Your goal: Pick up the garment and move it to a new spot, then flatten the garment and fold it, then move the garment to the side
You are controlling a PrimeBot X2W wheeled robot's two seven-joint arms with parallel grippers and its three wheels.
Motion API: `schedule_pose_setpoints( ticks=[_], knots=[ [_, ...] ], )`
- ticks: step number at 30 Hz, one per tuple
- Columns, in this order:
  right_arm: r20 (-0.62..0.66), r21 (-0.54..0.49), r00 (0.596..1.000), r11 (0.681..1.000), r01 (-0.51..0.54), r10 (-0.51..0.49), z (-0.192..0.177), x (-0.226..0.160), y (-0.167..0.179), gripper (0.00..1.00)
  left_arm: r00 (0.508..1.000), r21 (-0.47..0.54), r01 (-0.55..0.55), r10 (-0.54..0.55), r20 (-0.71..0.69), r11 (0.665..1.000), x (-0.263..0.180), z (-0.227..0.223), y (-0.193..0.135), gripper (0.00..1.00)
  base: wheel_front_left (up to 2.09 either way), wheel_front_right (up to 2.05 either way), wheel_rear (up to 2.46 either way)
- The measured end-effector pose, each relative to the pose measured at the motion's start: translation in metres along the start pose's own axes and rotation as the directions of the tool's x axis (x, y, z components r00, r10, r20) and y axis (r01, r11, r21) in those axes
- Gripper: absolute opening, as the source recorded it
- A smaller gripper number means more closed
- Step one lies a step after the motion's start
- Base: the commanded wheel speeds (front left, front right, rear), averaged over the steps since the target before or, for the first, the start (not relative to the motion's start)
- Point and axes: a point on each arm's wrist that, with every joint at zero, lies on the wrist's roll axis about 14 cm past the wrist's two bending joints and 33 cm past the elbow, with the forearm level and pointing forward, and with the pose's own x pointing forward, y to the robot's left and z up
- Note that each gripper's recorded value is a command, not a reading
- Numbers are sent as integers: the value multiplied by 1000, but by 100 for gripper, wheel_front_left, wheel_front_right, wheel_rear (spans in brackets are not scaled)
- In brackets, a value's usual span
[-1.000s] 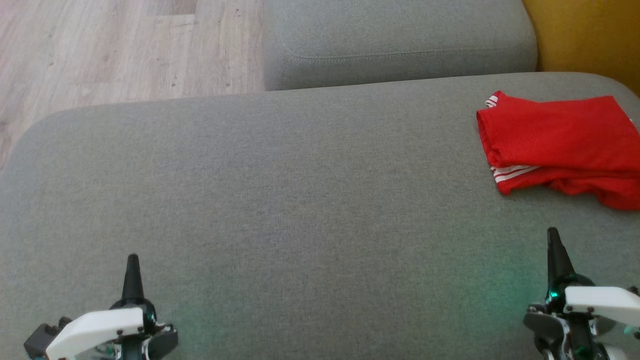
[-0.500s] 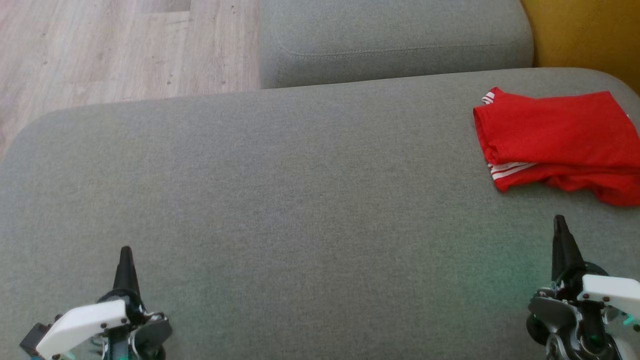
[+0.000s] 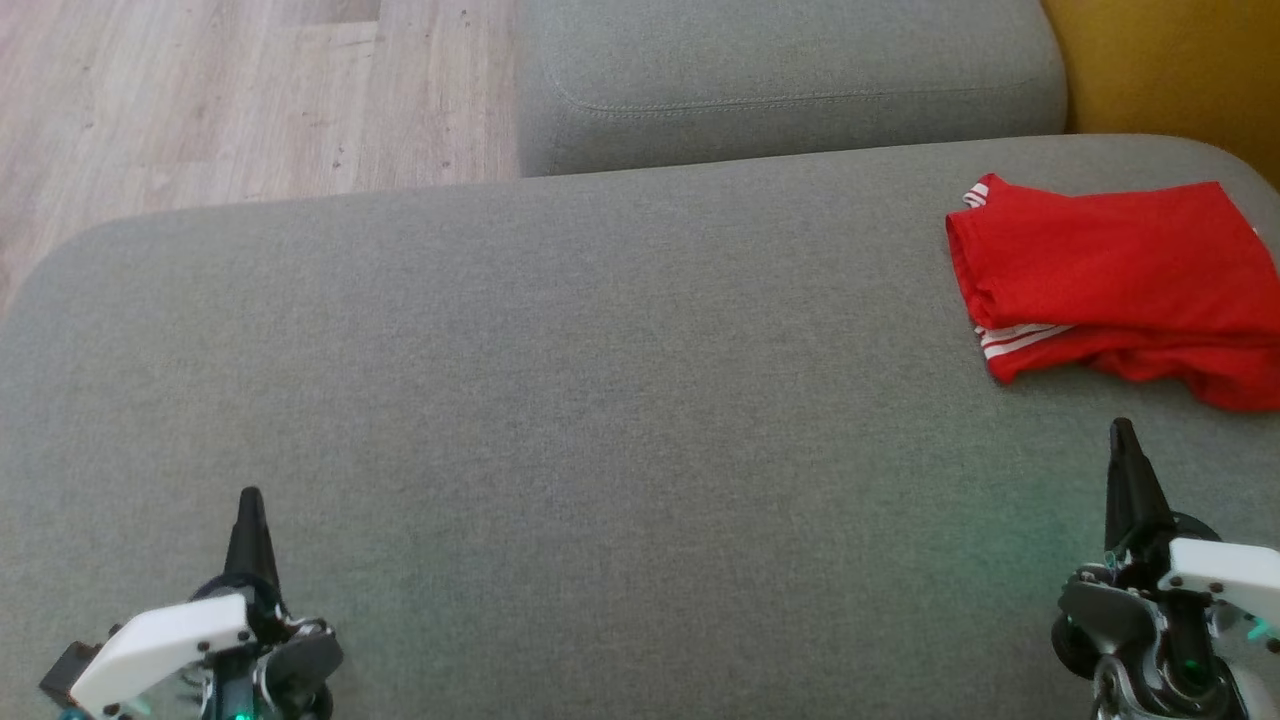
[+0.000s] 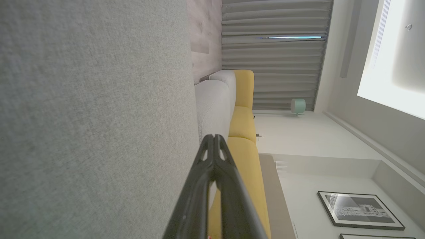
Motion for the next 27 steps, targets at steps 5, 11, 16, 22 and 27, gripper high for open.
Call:
schedule_pose_setpoints(
  ticks=[5, 11, 16, 22, 27],
  knots=[
    [-2, 0, 1000, 1000, 0, 0, 0, 0, 0, 0, 1000, -1, 0, 0, 2, 1000, 0, 0, 0, 0, 0, 0, 0],
    [-4, 0, 1000, 1000, 0, 0, 0, 0, 0, 0, 1000, -3, 1, -1, 12, 1000, 0, 4, 0, 0, 0, 0, 0],
    [-4, 1, 1000, 1000, 0, 0, 0, 0, 0, 0, 1000, -4, 1, -1, 13, 1000, 0, 4, 0, 0, 0, 0, 0],
    [-4, 1, 1000, 1000, 0, 0, 0, 0, 0, 0, 1000, -5, 1, -1, 14, 1000, 0, 4, 0, 0, 0, 0, 0],
    [-3, 0, 1000, 1000, 0, 0, 0, 0, 0, 0, 1000, -6, 1, -1, 15, 1000, 0, 5, 0, 0, 0, 0, 0]
  ],
)
